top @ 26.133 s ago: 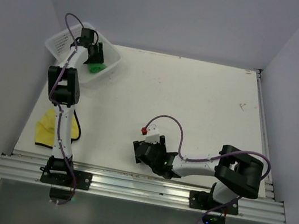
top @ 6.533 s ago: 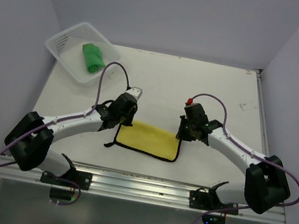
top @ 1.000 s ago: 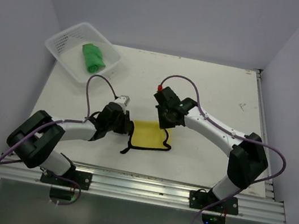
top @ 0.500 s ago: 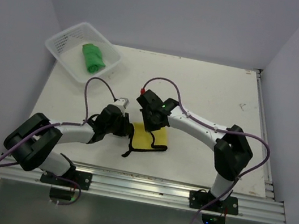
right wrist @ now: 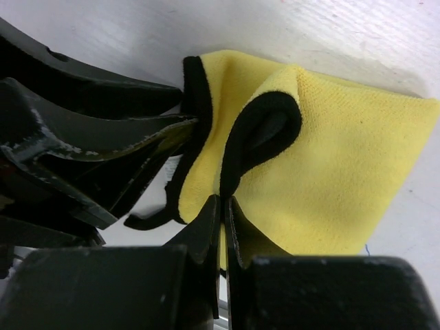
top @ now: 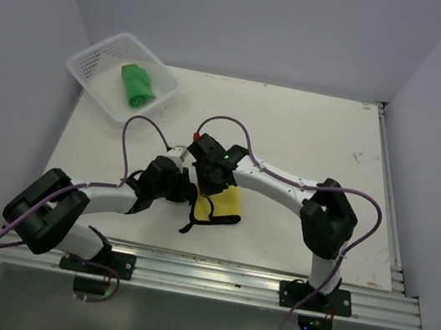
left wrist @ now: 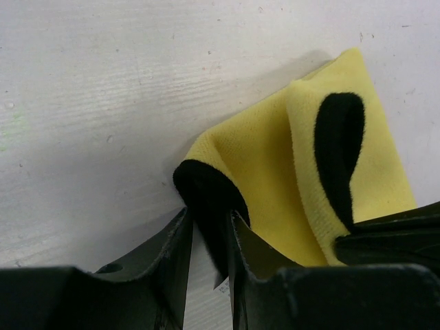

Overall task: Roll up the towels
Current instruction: Fold the towel

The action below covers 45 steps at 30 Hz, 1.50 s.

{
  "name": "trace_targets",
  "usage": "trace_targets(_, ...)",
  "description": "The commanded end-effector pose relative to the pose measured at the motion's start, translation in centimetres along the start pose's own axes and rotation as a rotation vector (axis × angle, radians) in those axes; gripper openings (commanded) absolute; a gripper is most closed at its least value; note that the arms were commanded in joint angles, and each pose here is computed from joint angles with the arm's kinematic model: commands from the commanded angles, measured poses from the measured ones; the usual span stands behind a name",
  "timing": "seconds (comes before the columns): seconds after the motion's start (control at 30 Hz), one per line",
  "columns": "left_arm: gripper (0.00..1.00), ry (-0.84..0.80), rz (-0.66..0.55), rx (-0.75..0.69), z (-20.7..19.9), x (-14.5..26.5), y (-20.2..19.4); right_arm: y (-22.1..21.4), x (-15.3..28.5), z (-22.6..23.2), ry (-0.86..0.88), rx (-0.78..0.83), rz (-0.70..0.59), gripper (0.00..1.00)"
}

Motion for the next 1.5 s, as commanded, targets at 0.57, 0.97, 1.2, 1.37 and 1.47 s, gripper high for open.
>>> trace_targets(0.57,0.3,-0.001,0.027,-0.003,0.3,0.3,-1.3,1.0,-2.4,2.8,0.103,-0.045,0.01,0.11)
trace_targets(0.97,0.32,0.011,0.025,-0.001,0.4,0.8,-1.4,2.2,0.7,2.5,0.115,-0.04,-0.068,0.34)
trace_targets(1.2,0.36,0.043,0.027,-0.004,0.6,1.5,-1.4,1.9,3.4,-0.3,0.076,-0.061,-0.132,0.35)
trace_targets(1.37,0.38,0.06,0.026,0.002,0.7,1.9,-1.3,0.6,4.1,-1.6,0.08,-0.073,-0.134,0.27)
trace_targets(1.47,0.38,0.066,0.025,0.006,0.6,2.3,-1.2,-0.6,3.1,-2.1,0.092,-0.081,-0.11,0.19)
Point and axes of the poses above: each gripper's point midway between its finger pads, its own x axis back along the fingers, its own z axis along the line the jaws close on, y = z × x, the point moved 10 cm from there along x, back along the fingers, and after that the axes turned 10 degrees about -x, right-handed, at the moved point
